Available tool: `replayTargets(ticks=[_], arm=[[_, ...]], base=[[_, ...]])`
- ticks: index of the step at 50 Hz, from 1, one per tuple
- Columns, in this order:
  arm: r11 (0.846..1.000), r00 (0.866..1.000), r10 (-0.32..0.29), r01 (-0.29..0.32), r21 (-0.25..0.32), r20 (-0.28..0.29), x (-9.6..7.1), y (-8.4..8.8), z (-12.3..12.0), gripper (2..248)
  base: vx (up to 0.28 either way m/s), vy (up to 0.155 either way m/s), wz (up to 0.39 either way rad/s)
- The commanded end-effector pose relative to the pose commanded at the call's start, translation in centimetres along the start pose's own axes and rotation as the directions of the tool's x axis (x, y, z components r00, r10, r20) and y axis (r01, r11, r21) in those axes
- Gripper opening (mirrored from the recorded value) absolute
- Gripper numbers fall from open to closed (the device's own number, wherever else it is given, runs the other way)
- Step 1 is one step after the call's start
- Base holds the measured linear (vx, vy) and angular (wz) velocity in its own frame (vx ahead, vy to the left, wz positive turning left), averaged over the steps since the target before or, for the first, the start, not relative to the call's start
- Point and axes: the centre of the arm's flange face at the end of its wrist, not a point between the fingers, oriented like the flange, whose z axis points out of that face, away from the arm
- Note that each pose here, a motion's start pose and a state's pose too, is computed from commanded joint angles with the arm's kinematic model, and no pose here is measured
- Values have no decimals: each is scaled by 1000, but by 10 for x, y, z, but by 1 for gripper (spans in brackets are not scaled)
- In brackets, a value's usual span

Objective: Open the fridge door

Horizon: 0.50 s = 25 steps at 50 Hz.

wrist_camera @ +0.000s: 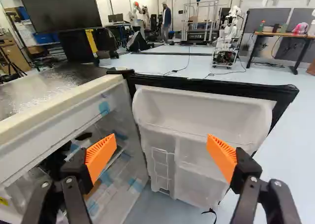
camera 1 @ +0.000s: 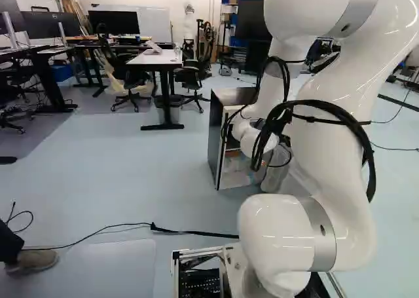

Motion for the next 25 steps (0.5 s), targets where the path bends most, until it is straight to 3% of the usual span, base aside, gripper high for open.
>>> replayTargets(ticks=[14,25], arm=[[996,1000,-12,11,89,17,7,-5,-14,247],[984,999,-30,24,178,31,13,-9,-28,247]], base=[[0,0,0],[0,0,0]])
